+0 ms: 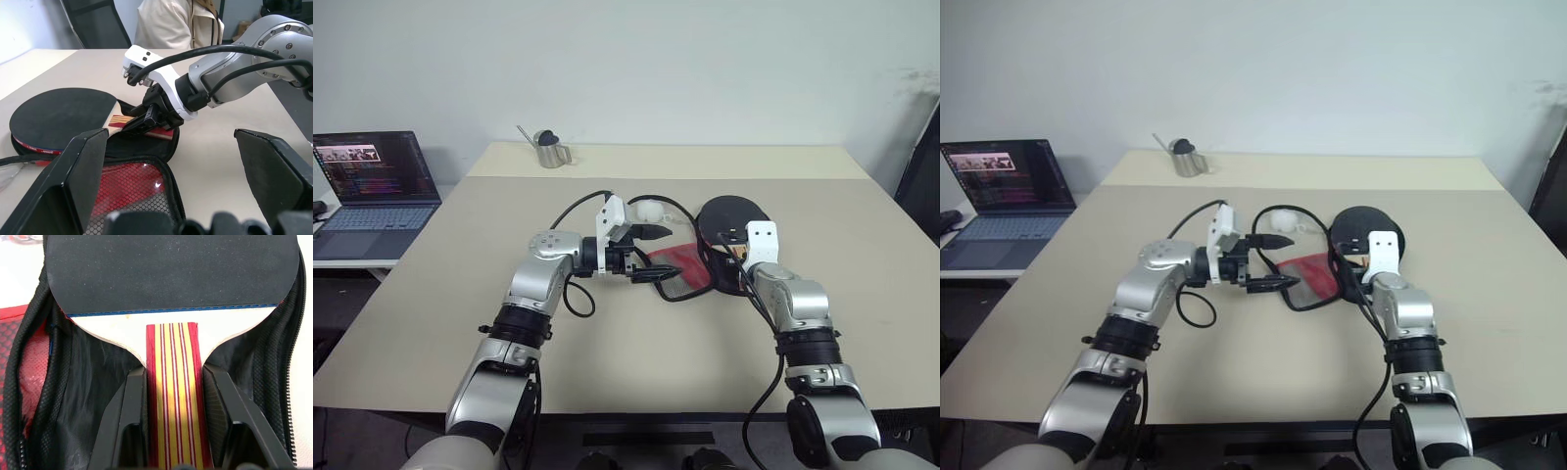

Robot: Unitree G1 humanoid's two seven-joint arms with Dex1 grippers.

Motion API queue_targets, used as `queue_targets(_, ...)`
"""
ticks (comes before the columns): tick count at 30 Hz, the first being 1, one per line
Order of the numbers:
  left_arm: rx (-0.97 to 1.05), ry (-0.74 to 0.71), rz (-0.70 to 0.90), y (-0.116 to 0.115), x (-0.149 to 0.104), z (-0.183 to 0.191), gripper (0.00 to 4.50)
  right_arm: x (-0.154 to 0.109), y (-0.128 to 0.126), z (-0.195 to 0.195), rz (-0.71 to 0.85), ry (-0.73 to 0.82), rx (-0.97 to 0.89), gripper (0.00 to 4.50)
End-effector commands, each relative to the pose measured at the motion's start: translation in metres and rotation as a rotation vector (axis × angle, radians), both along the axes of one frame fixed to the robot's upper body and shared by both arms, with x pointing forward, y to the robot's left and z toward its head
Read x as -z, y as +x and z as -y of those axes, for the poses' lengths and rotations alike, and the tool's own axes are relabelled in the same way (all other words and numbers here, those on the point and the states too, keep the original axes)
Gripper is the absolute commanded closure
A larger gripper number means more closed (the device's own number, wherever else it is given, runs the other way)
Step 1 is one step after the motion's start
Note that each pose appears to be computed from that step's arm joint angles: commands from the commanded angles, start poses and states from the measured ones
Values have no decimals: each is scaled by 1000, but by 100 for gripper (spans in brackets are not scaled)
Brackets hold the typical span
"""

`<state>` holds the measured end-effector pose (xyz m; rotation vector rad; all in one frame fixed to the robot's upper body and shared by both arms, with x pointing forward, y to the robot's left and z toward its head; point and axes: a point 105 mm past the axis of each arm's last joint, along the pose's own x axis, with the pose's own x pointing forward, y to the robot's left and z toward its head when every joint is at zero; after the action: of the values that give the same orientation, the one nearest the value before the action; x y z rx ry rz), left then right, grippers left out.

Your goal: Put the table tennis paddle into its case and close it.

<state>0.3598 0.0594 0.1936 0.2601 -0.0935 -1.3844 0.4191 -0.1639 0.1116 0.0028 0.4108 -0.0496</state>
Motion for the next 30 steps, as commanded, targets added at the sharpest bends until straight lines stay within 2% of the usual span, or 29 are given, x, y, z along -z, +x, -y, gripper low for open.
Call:
queue_targets(1, 11, -10, 42, 0, -12, 1, 0, -26, 5, 2, 99, 4, 11, 301)
queue_targets(12, 14, -10, 43, 0, -12, 2, 0, -27, 5, -3, 93, -7, -18, 301)
queue_targets(16, 14, -12, 42, 0, -12, 2, 0, -36, 5, 4, 152, 28, 27, 301)
queue_targets(30, 16, -10, 42, 1, -12, 1, 0, -32, 6, -5, 118, 15, -17, 301)
